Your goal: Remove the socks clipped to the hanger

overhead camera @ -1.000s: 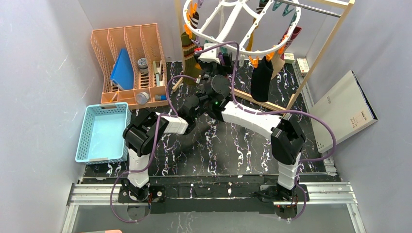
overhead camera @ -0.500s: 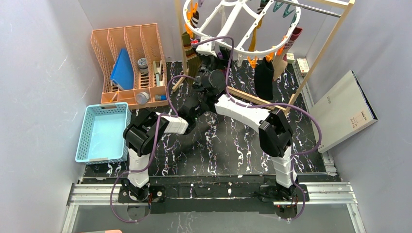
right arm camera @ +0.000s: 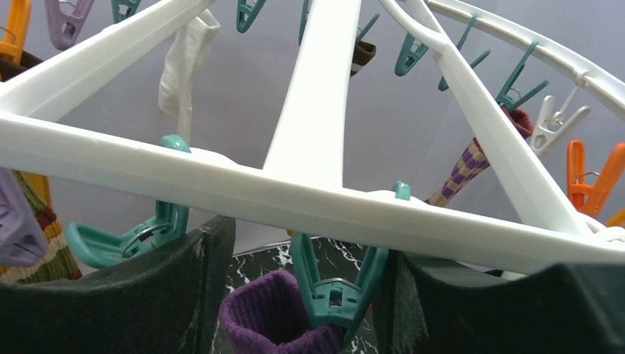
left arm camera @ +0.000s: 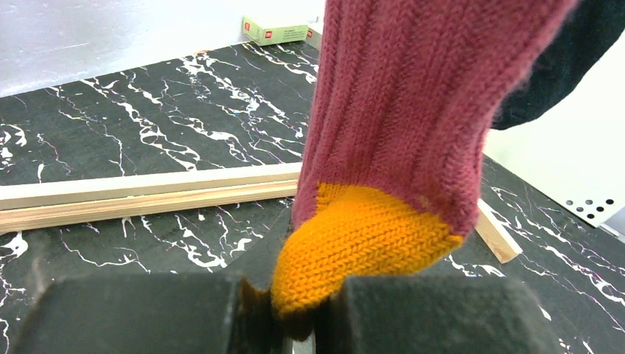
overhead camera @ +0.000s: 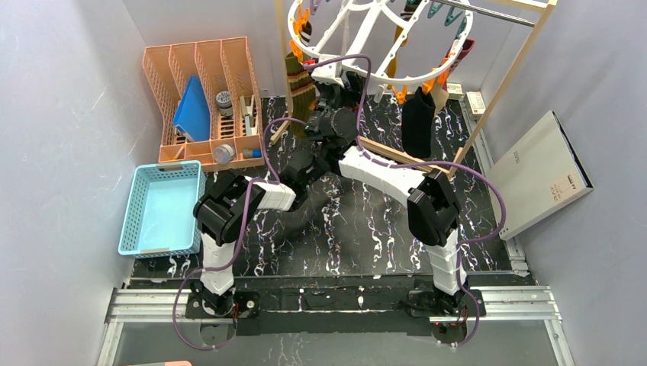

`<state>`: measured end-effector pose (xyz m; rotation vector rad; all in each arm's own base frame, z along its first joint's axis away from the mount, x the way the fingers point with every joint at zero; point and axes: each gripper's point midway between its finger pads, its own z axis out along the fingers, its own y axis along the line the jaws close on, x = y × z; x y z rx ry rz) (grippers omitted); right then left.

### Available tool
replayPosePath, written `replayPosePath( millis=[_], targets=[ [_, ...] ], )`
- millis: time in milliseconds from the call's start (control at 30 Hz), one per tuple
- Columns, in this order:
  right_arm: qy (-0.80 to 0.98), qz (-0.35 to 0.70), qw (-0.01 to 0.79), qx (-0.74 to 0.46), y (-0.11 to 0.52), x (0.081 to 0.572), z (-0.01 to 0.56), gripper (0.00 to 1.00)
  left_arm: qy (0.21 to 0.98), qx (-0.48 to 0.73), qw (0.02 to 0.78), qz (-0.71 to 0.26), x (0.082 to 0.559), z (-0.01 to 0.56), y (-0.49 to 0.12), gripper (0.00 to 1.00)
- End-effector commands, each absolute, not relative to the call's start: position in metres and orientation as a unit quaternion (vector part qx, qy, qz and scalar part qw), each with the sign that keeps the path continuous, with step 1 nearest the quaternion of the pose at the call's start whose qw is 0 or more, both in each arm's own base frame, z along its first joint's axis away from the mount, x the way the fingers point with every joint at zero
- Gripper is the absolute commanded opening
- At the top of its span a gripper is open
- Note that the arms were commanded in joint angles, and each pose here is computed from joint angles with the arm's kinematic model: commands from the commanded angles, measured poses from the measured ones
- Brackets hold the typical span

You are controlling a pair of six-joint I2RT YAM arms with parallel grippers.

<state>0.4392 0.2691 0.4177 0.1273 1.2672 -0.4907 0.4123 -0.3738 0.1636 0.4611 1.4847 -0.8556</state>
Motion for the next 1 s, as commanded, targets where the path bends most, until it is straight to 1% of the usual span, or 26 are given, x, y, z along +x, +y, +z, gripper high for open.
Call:
replayPosePath(
  millis=[0,167,333,433,567,600,667,733,767,800,867,900,933,967],
  targets=[
    [0.57,-0.21,0.788,0.097,0.258,0.435,0.438,0.69,0.639,0.205,0.636,-0.381,0.413,0.174,-0.379,0.0],
    [0.572,-0.209,0.787,0.1,0.255,0.433,0.437,0.57,0.641,0.204,0.634,-0.382,0.412,0.172,-0.378,0.0],
    [0.574,-0.206,0.786,0.102,0.253,0.431,0.437,0.37,0.642,0.202,0.633,-0.382,0.412,0.172,-0.378,0.0],
    [0.574,-0.204,0.786,0.102,0.252,0.43,0.438,0.28,0.642,0.201,0.634,-0.381,0.412,0.172,-0.378,0.0],
    [0.574,-0.2,0.787,0.104,0.251,0.426,0.44,0.11,0.644,0.196,0.639,-0.372,0.413,0.173,-0.372,0.0],
    [0.574,-0.2,0.787,0.104,0.25,0.426,0.44,0.08,0.645,0.196,0.638,-0.371,0.413,0.172,-0.371,0.0],
    [0.574,-0.198,0.788,0.104,0.249,0.424,0.441,0.06,0.646,0.195,0.639,-0.369,0.413,0.172,-0.369,0.0],
    [0.574,-0.197,0.788,0.104,0.249,0.422,0.441,0.08,0.648,0.191,0.641,-0.363,0.413,0.173,-0.364,0.0],
    [0.574,-0.196,0.788,0.101,0.249,0.421,0.44,0.13,0.65,0.187,0.644,-0.359,0.413,0.174,-0.36,0.0],
    [0.574,-0.194,0.79,0.098,0.25,0.419,0.44,0.21,0.651,0.184,0.645,-0.354,0.413,0.174,-0.356,0.0],
    [0.573,-0.187,0.793,0.093,0.251,0.416,0.441,0.33,0.655,0.18,0.649,-0.342,0.41,0.176,-0.345,0.0],
    [0.573,-0.182,0.794,0.092,0.25,0.413,0.443,0.41,0.653,0.176,0.655,-0.338,0.408,0.184,-0.338,0.0],
    [0.576,-0.178,0.793,0.088,0.251,0.413,0.441,0.53,0.654,0.173,0.658,-0.331,0.406,0.189,-0.331,0.0],
    [0.58,-0.173,0.792,0.082,0.252,0.411,0.44,0.62,0.654,0.172,0.662,-0.323,0.404,0.195,-0.323,0.0]
  ],
)
